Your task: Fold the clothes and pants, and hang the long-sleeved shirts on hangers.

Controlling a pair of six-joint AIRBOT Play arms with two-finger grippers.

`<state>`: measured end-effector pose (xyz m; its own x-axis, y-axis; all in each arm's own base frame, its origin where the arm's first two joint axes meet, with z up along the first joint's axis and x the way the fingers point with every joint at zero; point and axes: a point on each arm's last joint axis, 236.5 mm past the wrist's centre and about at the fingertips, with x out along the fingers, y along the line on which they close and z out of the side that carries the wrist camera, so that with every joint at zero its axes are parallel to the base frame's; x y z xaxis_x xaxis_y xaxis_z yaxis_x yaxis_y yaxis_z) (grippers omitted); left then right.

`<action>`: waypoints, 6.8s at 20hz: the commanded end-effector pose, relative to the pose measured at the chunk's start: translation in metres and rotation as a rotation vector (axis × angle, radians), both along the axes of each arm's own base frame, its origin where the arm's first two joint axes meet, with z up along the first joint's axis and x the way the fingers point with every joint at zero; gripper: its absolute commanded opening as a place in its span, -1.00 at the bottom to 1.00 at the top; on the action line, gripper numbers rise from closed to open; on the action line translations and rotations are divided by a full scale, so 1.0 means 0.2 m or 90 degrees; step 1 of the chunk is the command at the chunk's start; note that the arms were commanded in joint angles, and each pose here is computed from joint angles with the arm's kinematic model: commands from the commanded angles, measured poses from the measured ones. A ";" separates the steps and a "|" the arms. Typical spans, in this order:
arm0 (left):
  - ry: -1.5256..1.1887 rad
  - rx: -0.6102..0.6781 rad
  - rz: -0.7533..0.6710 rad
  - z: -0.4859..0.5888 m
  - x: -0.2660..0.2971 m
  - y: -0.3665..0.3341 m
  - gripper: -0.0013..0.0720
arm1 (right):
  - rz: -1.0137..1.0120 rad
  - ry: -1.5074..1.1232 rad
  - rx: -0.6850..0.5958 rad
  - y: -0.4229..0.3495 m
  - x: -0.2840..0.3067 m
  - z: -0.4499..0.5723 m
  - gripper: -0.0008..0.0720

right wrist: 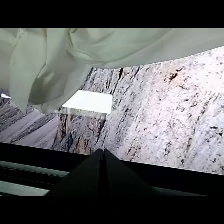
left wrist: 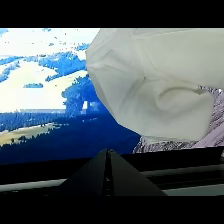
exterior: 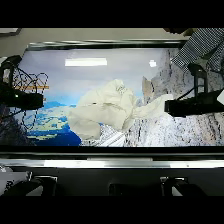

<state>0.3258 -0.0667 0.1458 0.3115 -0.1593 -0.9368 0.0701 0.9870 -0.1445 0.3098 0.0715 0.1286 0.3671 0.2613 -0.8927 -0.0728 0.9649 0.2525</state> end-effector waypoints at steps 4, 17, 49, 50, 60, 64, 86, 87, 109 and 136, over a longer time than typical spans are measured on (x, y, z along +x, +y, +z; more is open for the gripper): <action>0.000 0.000 0.001 0.00 0.00 0.00 -0.91 | 0.000 0.000 0.000 0.00 0.00 0.00 -0.90; 0.000 0.000 0.001 0.00 0.00 0.00 -0.91 | 0.000 0.000 0.000 0.00 0.00 0.00 -0.90; 0.204 -0.289 0.199 -1.04 -0.16 -0.35 0.94 | -0.021 0.053 0.010 0.00 -0.08 -0.03 -0.90; 0.204 -0.307 0.220 -1.07 -0.14 -0.37 0.94 | -0.021 0.056 0.009 0.00 -0.08 -0.03 -0.90; 0.232 -0.339 0.225 -1.16 -0.10 -0.54 -0.91 | -0.185 0.062 0.086 0.02 -0.01 0.00 -0.62; 0.227 -0.308 0.198 -1.08 -0.15 -0.43 -0.91 | -0.491 -0.045 0.220 -0.33 0.27 0.16 -0.37; 0.214 -0.314 0.211 -1.04 -0.13 -0.38 -0.91 | -0.276 0.263 0.246 -0.08 0.49 -1.15 0.31; 0.214 -0.314 0.211 -1.04 -0.13 -0.38 -0.91 | -0.276 0.263 0.244 -0.08 0.49 -1.16 0.31; -0.475 -0.100 0.093 0.88 0.26 0.09 -0.91 | -0.306 -0.452 0.158 -0.42 0.26 0.86 -0.91; -0.865 -0.087 0.367 1.79 -0.34 0.63 -0.91 | -0.474 -1.043 0.148 -0.75 -0.42 2.35 -0.91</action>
